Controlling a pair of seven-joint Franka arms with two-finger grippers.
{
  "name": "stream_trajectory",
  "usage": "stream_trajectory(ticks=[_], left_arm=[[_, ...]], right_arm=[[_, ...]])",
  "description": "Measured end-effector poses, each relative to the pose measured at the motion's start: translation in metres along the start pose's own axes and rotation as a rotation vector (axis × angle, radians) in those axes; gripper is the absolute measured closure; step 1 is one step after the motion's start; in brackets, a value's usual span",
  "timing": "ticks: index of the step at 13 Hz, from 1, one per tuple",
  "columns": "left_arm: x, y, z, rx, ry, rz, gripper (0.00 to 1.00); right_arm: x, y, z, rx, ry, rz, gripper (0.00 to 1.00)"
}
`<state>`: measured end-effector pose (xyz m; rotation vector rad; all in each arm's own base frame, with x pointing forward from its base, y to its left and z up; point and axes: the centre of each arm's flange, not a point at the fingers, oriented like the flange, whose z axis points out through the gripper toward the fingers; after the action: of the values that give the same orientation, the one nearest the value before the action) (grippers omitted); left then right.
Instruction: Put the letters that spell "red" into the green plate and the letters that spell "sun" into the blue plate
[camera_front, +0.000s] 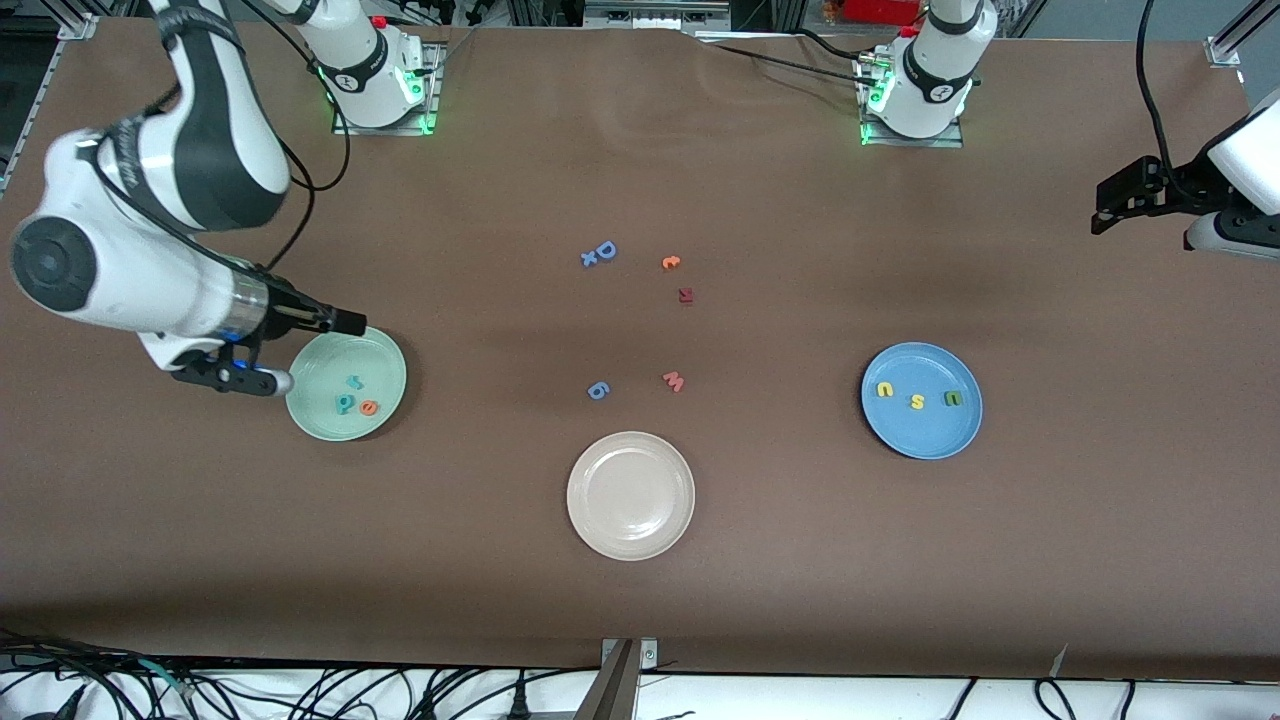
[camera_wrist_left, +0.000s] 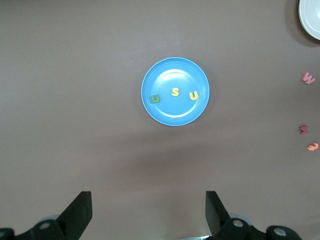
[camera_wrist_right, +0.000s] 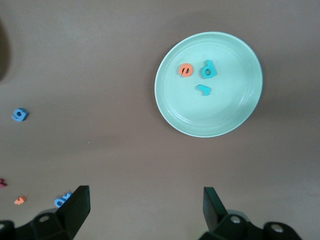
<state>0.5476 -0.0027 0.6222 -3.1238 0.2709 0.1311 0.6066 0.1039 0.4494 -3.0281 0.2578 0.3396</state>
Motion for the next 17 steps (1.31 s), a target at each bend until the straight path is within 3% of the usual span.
stream_trajectory(ticks=[3, 6, 13, 17], left_arm=[[0.000, 0.000, 0.000, 0.000, 0.000, 0.000, 0.00], [0.000, 0.000, 0.000, 0.000, 0.000, 0.000, 0.00], [0.000, 0.000, 0.000, 0.000, 0.000, 0.000, 0.00], [0.000, 0.000, 0.000, 0.000, 0.000, 0.000, 0.00]], right_arm=[[-0.020, 0.009, -0.033, 0.006, 0.040, -0.021, 0.00], [-0.038, 0.017, -0.060, -0.041, 0.076, -0.074, 0.00], [-0.069, 0.050, -0.103, -0.047, 0.074, -0.096, 0.00], [-0.078, 0.052, -0.112, -0.091, 0.066, -0.103, 0.00]])
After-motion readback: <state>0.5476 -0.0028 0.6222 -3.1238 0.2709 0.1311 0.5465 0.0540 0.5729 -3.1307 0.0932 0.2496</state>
